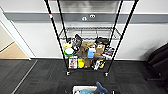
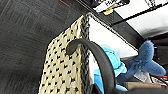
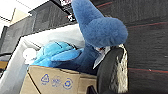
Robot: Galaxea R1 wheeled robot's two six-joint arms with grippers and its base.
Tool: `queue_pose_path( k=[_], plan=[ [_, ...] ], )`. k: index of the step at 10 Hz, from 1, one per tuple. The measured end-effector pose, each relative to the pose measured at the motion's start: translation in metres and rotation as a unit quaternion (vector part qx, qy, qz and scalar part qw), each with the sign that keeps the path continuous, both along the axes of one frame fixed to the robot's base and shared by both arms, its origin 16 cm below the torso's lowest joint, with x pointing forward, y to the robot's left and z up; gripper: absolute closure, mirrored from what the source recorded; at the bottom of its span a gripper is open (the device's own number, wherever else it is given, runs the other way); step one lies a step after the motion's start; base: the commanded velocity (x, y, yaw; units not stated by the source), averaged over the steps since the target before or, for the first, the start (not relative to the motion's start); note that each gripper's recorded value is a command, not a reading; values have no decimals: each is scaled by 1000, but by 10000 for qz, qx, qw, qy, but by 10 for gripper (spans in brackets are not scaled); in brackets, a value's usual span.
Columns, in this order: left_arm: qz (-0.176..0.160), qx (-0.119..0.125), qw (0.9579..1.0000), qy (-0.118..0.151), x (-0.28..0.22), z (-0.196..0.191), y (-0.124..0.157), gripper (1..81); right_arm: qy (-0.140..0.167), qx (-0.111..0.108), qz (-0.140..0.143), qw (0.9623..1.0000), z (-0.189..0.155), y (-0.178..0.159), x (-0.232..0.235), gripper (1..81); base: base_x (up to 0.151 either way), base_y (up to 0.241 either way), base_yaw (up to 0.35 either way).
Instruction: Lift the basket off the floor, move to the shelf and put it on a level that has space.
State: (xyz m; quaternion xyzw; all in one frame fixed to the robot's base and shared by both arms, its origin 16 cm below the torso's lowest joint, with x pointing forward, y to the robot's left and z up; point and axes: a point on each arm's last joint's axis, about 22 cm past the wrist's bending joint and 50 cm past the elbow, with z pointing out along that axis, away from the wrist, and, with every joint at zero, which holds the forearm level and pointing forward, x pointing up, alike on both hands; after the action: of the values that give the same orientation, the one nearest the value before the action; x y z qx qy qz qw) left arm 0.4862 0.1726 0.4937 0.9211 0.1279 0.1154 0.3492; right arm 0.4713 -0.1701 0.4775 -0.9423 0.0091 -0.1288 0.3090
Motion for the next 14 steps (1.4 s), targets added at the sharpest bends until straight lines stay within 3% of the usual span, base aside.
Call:
queue_pose_path(
  k=[3,8,14],
  plan=[
    [7,11,10000,96,-19,5,2,811,86,21,-11,10000,5,2,-20,811,0,0,0],
    [1,12,9993,-379,-19,70,2,811,-352,21,-32,9994,67,0,-23,811,0,0,0],
    [-54,-37,9970,-768,-49,132,-8,811,-760,-22,-19,9971,131,-7,-44,811,0,0,0]
  ],
)
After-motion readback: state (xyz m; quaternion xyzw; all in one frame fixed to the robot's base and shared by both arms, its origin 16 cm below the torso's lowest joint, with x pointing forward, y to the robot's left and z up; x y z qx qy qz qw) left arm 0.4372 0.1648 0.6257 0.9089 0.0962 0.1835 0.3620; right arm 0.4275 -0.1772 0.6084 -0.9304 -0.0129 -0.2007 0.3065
